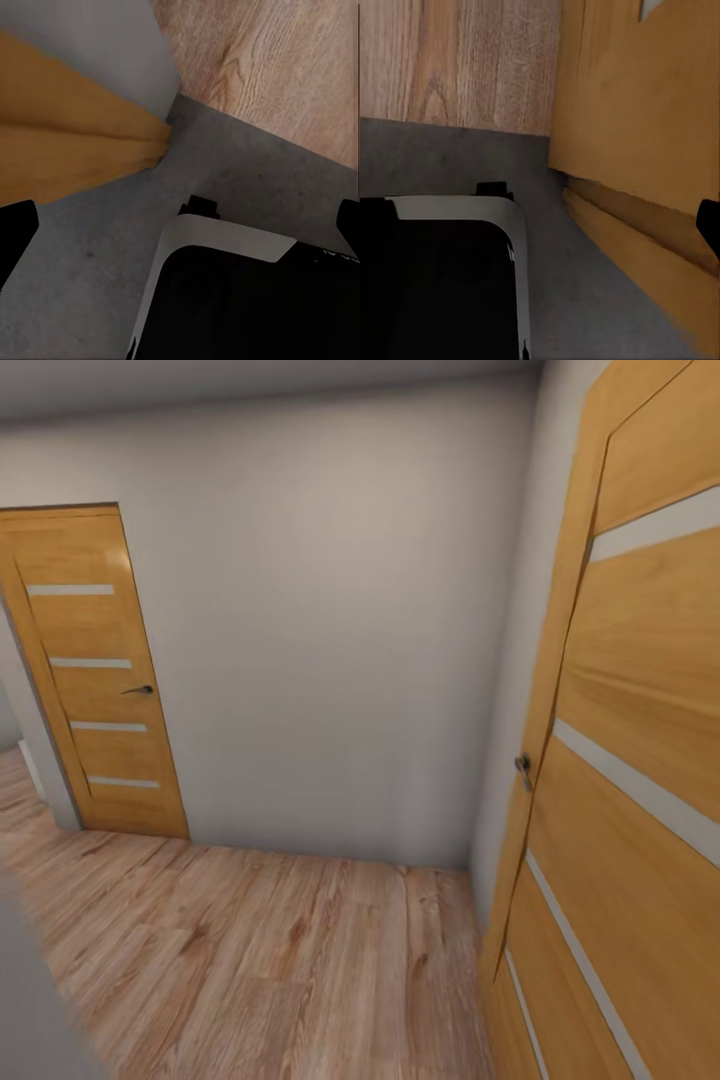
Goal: Move the two storage containers from the living room to the garage. In the garage, place one container on the floor and stack the other container on top of it (either order is fine).
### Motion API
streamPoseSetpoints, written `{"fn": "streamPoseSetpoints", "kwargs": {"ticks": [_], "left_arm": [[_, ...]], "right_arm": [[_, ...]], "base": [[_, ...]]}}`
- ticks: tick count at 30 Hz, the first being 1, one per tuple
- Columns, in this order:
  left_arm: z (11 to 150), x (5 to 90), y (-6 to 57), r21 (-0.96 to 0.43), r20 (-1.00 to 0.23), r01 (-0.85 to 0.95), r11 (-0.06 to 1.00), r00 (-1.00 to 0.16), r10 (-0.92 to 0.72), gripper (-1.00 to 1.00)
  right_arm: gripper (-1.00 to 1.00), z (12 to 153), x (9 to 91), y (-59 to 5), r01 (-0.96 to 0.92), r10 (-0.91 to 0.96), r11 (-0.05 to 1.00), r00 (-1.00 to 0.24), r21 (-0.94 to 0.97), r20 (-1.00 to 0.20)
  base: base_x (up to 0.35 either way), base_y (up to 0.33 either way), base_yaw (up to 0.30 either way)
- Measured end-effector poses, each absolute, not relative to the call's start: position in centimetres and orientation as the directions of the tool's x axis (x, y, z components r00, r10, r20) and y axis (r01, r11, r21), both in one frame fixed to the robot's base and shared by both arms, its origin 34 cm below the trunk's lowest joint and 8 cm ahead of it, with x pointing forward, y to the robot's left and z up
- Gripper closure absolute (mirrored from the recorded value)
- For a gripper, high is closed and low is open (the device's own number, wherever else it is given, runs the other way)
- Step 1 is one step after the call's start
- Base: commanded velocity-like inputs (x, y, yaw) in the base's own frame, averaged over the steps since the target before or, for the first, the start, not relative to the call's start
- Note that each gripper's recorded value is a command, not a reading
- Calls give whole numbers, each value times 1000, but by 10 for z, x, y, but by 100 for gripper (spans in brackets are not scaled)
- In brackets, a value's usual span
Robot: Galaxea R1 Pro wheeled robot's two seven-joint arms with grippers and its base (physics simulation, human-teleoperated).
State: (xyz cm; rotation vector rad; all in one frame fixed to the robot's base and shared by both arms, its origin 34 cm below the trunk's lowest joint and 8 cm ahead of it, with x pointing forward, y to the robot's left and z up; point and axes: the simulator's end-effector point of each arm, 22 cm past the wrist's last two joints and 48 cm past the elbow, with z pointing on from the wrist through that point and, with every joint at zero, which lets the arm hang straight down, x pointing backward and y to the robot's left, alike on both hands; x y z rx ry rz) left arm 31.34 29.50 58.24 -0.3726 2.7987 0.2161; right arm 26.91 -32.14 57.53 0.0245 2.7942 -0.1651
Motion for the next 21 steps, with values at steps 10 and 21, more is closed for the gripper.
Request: {"fn": "streamPoseSetpoints", "kwargs": {"ticks": [10, 21], "left_arm": [[582, 313, 295, 107, -321, -277, 955, -919, -231, -100], [582, 314, 295, 107, -322, -277, 955, -918, -231, -100]], "right_arm": [[-100, 575, 269, -322, 37, -3, 993, -942, -112, -337], [-100, 575, 269, -322, 37, -3, 993, -942, -112, -336]], "base": [[321, 0, 0], [322, 0, 0]]}}
